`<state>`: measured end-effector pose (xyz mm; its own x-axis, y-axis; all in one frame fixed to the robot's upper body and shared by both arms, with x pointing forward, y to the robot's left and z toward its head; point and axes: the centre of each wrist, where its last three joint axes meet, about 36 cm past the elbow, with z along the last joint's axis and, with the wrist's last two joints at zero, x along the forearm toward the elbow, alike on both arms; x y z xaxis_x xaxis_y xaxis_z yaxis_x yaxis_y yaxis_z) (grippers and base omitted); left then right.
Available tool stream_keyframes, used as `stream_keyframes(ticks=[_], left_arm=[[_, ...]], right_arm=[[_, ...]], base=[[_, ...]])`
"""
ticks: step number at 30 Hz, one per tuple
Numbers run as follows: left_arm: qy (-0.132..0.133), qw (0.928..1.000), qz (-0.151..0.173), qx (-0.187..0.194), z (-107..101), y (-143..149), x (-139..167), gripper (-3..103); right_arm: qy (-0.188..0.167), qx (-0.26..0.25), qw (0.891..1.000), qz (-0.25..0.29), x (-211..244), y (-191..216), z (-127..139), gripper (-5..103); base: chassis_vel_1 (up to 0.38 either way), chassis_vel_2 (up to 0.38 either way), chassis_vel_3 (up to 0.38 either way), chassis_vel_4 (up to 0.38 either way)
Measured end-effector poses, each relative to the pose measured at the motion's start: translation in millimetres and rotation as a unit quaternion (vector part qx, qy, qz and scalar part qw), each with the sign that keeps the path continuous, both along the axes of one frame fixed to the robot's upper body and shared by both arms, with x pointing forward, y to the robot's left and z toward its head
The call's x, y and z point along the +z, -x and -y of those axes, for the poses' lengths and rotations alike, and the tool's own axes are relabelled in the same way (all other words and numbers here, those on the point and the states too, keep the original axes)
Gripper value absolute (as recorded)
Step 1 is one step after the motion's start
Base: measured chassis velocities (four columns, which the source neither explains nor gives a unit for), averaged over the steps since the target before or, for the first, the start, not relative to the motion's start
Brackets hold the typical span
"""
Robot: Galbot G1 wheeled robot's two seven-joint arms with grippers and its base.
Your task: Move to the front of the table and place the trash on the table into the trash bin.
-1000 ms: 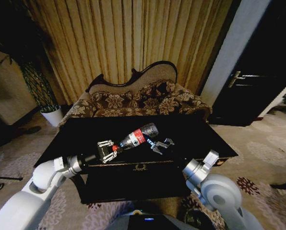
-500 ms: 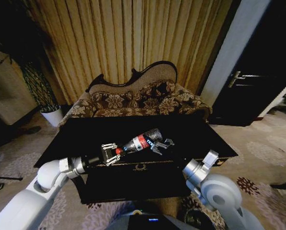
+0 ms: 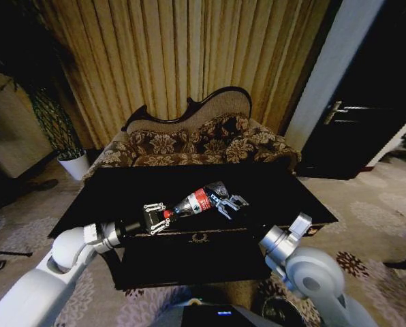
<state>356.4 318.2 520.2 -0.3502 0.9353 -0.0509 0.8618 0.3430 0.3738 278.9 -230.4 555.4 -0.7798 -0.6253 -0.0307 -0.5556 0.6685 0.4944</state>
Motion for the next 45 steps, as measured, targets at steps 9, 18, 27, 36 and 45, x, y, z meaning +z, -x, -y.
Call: stream_keyframes(ticks=[9,18,27,36,45], left_arm=[[0.004,0.9999,0.003,0.015,-1,3,0,35],[0.013,0.9994,-0.001,0.032,-4,6,-1,72],[0.066,0.9950,-0.005,0.074,-7,14,13,97],[0.120,0.9777,-0.006,0.172,-12,26,31,100],[0.198,0.8704,-0.042,0.449,-15,37,48,100]], right_arm=[[-0.001,0.000,1.000,0.001,0,0,-1,51],[-0.005,-0.009,1.000,0.016,5,-4,3,44],[-0.043,-0.021,0.997,0.067,21,-15,5,41],[-0.035,-0.062,0.991,0.110,24,-38,15,41],[0.095,-0.153,0.976,0.119,-8,-72,28,41]], base=[[0.000,0.000,0.000,0.000],[0.000,0.000,0.000,0.000],[0.000,0.000,0.000,0.000],[0.000,0.000,0.000,0.000],[0.000,0.000,0.000,0.000]])
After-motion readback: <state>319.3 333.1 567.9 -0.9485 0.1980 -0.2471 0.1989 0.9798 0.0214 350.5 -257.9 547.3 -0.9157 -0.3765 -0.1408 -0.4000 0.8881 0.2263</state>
